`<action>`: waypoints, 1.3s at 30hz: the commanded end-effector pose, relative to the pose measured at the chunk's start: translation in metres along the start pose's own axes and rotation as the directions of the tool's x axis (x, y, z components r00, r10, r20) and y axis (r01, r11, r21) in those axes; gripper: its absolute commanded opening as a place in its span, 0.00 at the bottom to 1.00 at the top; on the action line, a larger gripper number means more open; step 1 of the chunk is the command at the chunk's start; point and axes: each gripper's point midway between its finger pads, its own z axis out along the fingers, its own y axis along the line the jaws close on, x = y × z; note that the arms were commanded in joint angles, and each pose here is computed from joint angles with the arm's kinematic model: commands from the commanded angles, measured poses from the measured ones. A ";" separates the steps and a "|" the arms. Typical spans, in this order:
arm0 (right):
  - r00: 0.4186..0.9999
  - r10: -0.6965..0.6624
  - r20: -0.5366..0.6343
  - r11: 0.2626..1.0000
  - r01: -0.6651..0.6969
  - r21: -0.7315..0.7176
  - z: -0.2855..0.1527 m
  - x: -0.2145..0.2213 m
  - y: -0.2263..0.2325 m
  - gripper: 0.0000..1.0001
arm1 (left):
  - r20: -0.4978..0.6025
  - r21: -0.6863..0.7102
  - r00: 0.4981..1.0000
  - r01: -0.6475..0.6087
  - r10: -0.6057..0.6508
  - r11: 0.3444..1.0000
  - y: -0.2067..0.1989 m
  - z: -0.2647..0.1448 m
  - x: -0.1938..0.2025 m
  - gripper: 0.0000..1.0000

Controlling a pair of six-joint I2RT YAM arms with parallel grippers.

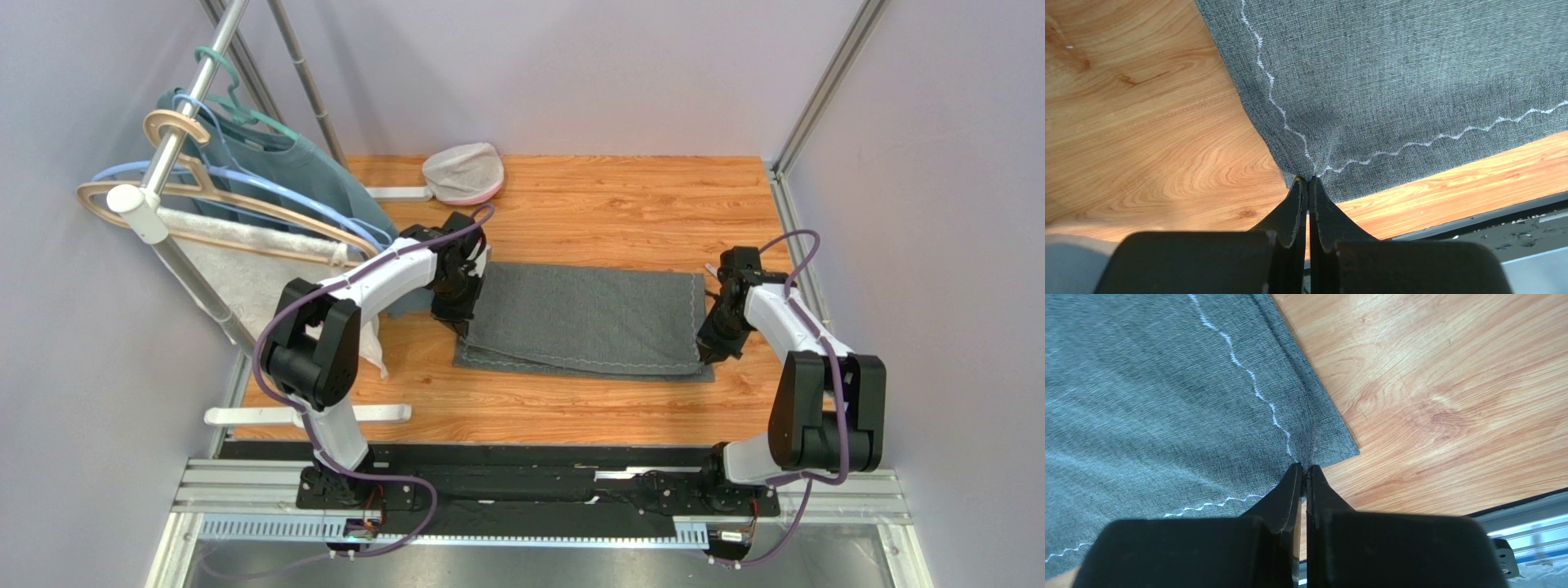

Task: Fold the napkin into a case and place the utensils inside
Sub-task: Fold and flatten the napkin at the center of the board.

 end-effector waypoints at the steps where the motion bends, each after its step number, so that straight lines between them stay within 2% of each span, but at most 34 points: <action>1: 0.999 0.034 -0.025 0.999 -0.033 0.039 0.015 0.006 -0.005 0.00 | -0.029 -0.001 0.999 0.016 -0.016 1.000 0.005 0.008 0.005 0.00; 8: 0.998 0.045 -0.053 0.998 -0.042 0.051 0.027 0.011 -0.005 0.00 | -0.048 -0.001 0.999 0.014 -0.014 1.000 0.004 0.015 0.010 0.00; 29: 0.999 0.048 -0.014 0.997 -0.047 0.067 0.021 0.003 -0.008 0.00 | -0.077 -0.009 0.997 0.015 -0.016 1.000 0.005 0.017 0.022 0.00; 34: 0.999 0.053 -0.010 0.997 -0.052 0.062 0.022 0.003 -0.007 0.00 | -0.041 0.023 0.999 0.028 -0.027 0.999 -0.001 0.008 0.019 0.00; 39: 0.998 0.058 0.005 0.997 -0.058 0.046 0.015 0.001 -0.005 0.00 | 0.037 0.101 0.999 0.033 -0.037 0.994 -0.017 -0.020 0.008 0.00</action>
